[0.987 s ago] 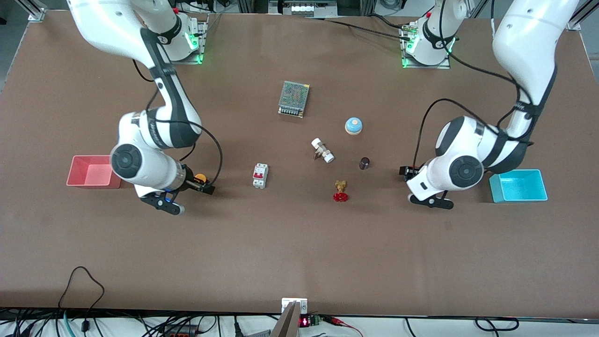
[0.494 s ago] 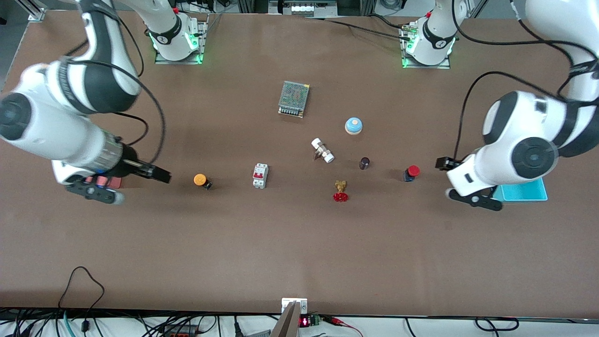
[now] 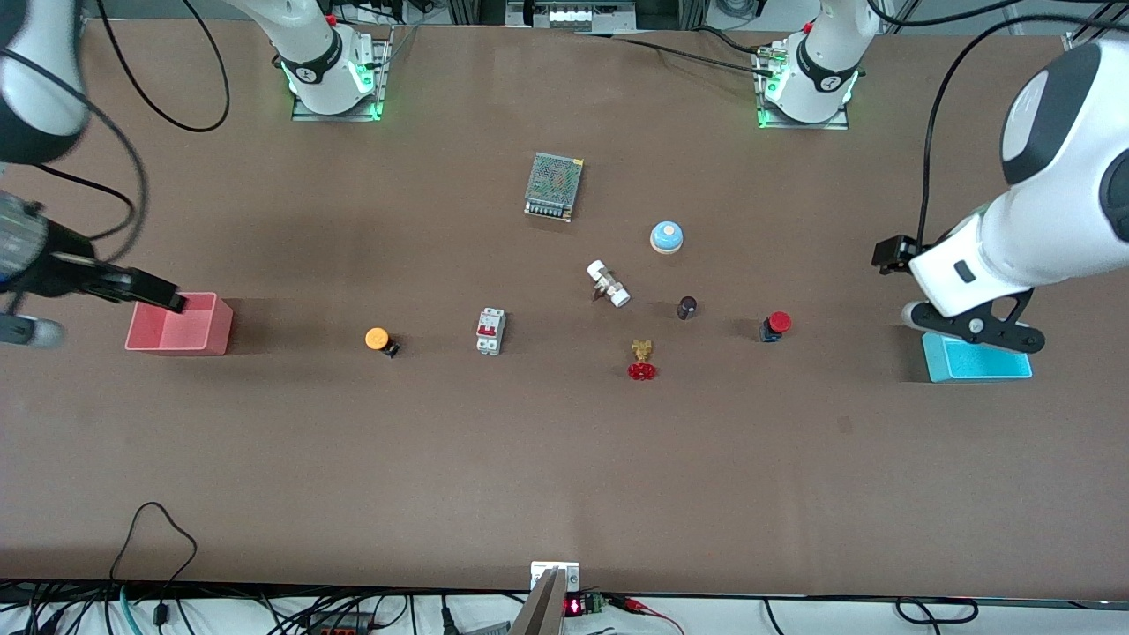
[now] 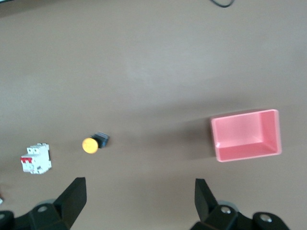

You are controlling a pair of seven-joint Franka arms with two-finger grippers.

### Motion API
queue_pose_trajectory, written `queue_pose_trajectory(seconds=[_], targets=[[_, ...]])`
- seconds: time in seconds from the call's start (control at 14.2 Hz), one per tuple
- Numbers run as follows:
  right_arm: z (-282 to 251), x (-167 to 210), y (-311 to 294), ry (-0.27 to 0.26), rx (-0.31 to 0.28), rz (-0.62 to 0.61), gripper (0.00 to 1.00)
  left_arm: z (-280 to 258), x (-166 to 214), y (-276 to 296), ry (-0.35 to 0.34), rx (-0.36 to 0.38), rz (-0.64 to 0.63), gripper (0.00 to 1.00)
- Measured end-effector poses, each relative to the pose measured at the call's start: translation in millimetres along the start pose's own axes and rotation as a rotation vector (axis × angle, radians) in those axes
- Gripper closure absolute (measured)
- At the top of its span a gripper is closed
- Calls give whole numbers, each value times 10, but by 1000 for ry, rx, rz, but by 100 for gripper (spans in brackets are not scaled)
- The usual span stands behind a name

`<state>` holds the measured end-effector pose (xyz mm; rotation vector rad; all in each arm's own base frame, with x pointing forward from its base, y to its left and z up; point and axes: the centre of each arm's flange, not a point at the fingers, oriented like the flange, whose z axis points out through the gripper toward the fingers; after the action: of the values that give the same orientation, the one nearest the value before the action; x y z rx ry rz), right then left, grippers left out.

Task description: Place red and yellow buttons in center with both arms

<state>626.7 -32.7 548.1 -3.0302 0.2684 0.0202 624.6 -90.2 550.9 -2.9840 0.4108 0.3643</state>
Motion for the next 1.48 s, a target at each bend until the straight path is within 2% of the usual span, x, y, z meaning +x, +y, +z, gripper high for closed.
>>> queue_pose_trajectory(seconds=[0.14,0.21,0.42,0.71,0.92,1.06,1.13,1.27,1.48], targets=[[-166,-63,365,-11,29,13,0,-86,-32,-55,11,-3,-10,0],[-283,-94,455,2,20,10,0,-85,-45,-132,9,-6,-22,0],[-554,-252,367,29,-70,-58,0,-34,-91,-357,-12,-24,-54,0],[-496,-349,351,15,-90,-94,0,-130,-241,-555,18,-125,-48,0],[-459,-490,397,44,-87,-99,0,-175,-533,-730,138,-127,-82,0],[-455,-653,407,36,-85,-101,0,-240,-794,-629,258,-92,-89,0],[-463,-715,412,27,-84,-101,0,-260,-914,-542,276,-84,-82,0],[-505,-815,416,7,-83,-100,0,-272,-1071,-431,271,-82,-74,0],[-571,-870,416,9,-82,-100,0,-256,-1181,-382,189,-103,-137,0]])
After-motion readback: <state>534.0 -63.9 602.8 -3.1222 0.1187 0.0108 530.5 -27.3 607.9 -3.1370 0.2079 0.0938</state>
